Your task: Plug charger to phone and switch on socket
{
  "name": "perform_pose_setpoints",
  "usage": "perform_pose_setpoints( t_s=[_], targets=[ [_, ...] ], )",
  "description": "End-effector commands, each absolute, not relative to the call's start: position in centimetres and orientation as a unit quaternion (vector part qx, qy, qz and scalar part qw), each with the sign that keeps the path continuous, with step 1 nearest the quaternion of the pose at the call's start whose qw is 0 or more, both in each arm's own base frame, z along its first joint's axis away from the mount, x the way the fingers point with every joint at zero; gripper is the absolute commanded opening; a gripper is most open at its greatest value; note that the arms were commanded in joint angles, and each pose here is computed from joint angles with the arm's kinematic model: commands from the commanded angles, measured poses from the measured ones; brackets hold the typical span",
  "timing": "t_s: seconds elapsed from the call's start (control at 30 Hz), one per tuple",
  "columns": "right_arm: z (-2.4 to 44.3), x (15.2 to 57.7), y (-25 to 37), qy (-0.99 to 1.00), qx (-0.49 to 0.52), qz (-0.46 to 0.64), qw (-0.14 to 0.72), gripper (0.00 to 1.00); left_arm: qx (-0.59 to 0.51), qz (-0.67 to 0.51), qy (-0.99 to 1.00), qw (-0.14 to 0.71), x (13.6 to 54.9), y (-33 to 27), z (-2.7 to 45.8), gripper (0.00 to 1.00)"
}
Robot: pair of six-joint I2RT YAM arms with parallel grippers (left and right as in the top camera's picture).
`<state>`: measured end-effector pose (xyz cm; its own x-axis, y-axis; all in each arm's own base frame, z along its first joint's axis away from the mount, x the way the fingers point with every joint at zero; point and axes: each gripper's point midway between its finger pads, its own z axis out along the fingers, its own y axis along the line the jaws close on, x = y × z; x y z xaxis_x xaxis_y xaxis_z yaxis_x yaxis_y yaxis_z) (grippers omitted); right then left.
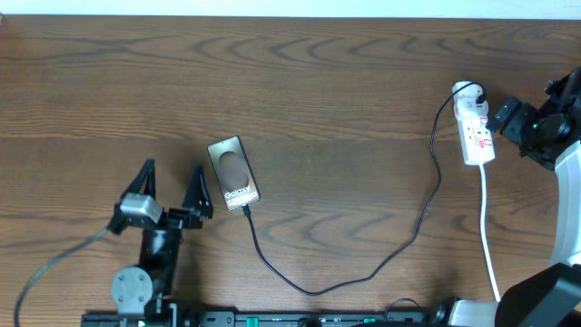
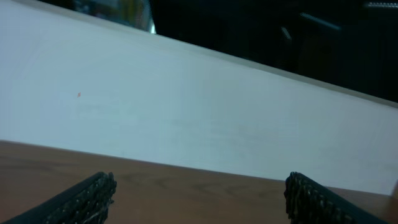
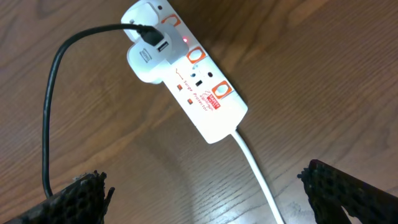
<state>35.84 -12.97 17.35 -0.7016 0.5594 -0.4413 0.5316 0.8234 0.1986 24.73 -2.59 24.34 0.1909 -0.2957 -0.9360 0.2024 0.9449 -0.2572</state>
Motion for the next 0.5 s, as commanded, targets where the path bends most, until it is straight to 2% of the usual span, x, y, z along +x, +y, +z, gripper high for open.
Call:
perform_pose_setpoints(
  t_s=[0.0, 0.23, 0.47],
  targets=[
    [17.4, 35.8, -13.0, 0.921, 0.3, 0.026, 0.248, 0.99, -0.057, -0.138, 0.607, 0.78, 24.2, -1.5, 23.9, 0.89],
    [17.4, 35.8, -13.0, 0.921, 0.3, 0.026, 0.248, 0.99, -0.09, -0.111, 0.632, 0.761, 24.2, -0.2, 22.0, 0.89],
    [17.4, 35.8, -13.0, 0.921, 0.3, 0.026, 0.248, 0.99, -0.13, -0.07, 0.7, 0.699, 24.6, 1.6, 17.1, 0.89]
  ],
)
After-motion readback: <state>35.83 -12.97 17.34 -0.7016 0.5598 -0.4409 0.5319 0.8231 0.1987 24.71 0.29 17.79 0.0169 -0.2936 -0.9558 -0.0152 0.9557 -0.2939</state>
